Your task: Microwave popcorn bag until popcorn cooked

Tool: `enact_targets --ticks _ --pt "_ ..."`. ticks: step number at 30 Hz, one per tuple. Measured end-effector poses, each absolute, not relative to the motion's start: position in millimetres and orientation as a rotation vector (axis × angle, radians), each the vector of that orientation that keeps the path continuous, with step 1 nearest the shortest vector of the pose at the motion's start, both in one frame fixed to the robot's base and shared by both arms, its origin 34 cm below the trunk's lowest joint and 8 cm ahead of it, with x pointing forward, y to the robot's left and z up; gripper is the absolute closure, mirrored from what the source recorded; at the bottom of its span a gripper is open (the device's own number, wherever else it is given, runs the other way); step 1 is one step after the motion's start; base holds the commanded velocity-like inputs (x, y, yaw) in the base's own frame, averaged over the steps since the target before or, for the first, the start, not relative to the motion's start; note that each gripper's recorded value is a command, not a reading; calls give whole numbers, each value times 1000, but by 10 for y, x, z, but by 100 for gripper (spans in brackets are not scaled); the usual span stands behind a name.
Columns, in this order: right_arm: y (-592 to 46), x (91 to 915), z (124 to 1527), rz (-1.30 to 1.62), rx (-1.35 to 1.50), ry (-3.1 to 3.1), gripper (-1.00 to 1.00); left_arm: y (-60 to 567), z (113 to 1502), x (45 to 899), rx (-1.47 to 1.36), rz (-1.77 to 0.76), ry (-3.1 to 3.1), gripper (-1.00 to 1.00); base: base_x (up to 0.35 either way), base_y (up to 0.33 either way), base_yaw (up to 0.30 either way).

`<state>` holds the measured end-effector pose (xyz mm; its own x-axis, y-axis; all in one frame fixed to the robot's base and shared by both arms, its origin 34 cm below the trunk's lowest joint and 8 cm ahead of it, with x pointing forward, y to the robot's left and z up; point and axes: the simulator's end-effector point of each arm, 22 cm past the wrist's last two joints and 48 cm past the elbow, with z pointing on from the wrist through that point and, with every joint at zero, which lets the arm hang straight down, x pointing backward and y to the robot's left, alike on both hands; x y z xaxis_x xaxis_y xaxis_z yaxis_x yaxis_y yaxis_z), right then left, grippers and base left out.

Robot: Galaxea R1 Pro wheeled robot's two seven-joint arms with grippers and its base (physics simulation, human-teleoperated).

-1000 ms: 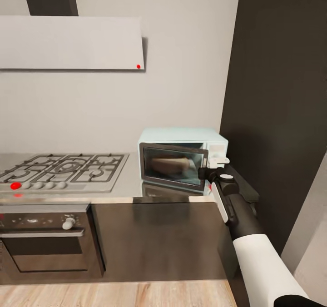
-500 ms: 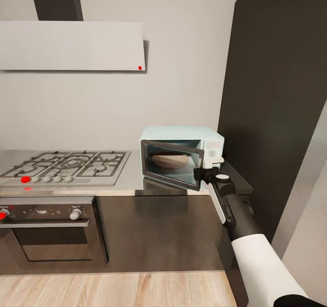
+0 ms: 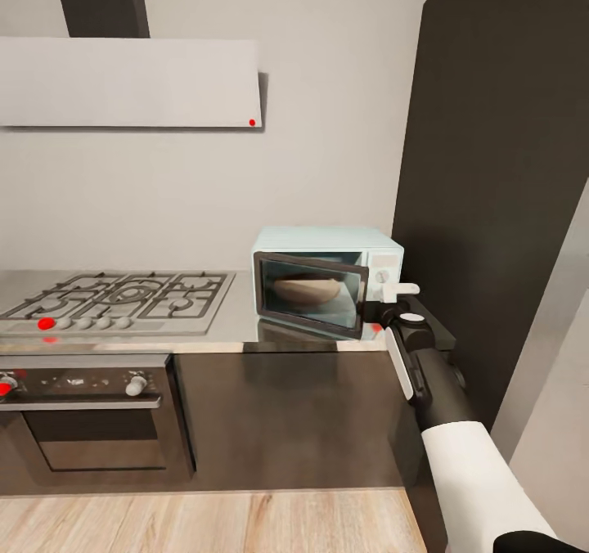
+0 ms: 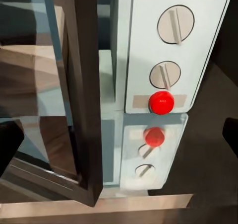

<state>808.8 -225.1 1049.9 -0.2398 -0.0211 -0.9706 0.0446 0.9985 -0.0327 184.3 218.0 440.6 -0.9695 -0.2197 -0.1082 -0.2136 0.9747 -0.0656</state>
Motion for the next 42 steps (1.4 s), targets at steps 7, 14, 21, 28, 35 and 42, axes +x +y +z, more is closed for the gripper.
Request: enact_targets --ticks 7,14,21,28,35,42 --pt "-2206 8079 10500 -31 -2 1821 -100 2180 4406 1842 -330 -81 3008 -100 0 0 0" --pt "-2398 8052 10294 -24 -64 1885 -100 2179 4406 1842 -327 -81 3008 -100 0 0 0" --pt "-2724 8033 10224 -80 -50 1898 -100 2179 4406 1843 -327 -81 3008 -100 0 0 0" --pt "-2889 8027 10283 -147 -7 1882 -100 2183 4406 1845 -338 -80 3007 -100 0 0 0" --pt "-2924 8024 10312 -165 5 1873 -100 2179 4407 1839 -335 -82 3008 -100 99 0 0" --pt "-2910 8028 10328 -165 5 1866 -100 2177 4408 1840 -329 -83 3008 -100 307 0 0"
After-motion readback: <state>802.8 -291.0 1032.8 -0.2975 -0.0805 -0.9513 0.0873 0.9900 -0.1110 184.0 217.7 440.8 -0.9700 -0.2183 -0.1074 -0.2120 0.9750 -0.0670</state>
